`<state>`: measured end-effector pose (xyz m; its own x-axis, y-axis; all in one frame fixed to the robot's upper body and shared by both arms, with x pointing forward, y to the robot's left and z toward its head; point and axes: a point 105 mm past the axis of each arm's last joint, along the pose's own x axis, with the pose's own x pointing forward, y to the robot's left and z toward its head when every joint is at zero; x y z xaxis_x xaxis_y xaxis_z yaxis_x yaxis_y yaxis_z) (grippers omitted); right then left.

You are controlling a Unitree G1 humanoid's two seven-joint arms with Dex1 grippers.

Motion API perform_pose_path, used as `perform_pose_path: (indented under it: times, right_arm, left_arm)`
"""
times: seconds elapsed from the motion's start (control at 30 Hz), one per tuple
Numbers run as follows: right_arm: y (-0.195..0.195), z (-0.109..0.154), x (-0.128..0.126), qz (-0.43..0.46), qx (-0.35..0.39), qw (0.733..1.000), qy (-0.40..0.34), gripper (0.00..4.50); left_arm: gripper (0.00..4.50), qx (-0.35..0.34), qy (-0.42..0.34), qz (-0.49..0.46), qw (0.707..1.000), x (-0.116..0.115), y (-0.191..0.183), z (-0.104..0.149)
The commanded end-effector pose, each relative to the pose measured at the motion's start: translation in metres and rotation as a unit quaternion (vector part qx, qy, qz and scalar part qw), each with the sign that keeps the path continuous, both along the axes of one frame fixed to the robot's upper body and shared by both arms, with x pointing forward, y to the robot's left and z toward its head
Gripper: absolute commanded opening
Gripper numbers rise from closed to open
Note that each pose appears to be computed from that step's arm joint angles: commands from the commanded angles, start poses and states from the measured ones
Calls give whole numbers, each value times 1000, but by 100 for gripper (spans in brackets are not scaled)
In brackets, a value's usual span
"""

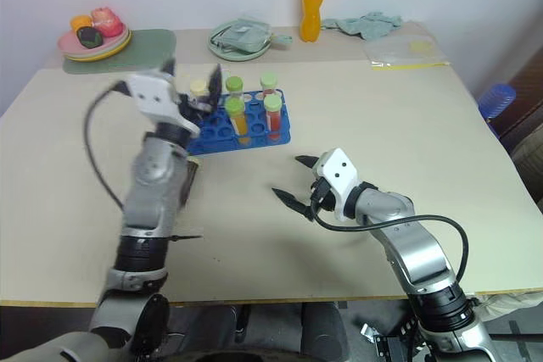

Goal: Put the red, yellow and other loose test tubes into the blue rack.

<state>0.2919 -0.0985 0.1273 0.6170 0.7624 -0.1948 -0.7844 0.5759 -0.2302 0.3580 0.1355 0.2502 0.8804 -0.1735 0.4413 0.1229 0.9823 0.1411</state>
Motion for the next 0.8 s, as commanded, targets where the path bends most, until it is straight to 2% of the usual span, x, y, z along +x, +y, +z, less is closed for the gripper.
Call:
perform_pose_path:
  times: [0.03, 0.17, 0.27, 0.4, 0.53, 0.7, 0.73, 0.77, 0.8]
  right_arm:
    - [0, 13, 0, 8, 7, 1000, -27, 450]
    - [5, 11, 2, 23, 4, 999, -25, 450]
    - [10, 12, 3, 40, 4, 999, -24, 450]
    - [11, 11, 4, 50, -1, 998, -25, 450]
    - [12, 11, 4, 52, -2, 998, -27, 450]
    - [12, 9, 1, 48, -3, 998, -28, 450]
    - [12, 9, 0, 47, -3, 999, -27, 450]
    - [12, 9, 0, 47, -3, 999, -27, 450]
    - [12, 9, -1, 47, -3, 999, -27, 450]
  left_arm:
    - [447, 53, 106, 88, 989, -11, 33, -10]
    - [447, 48, 279, 97, 954, -24, 43, -47]
    - [447, 105, 433, 101, 890, -38, 48, -90]
    - [447, 153, 510, 41, 845, -46, 50, -118]
    - [447, 175, 557, 10, 811, -55, 46, -137]
    - [447, 142, 584, 8, 799, -55, 40, -144]
    - [392, 139, 586, 14, 798, -54, 41, -143]
    - [362, 135, 589, 23, 797, -53, 43, -142]
    - [312, 130, 592, 30, 795, -53, 46, -141]
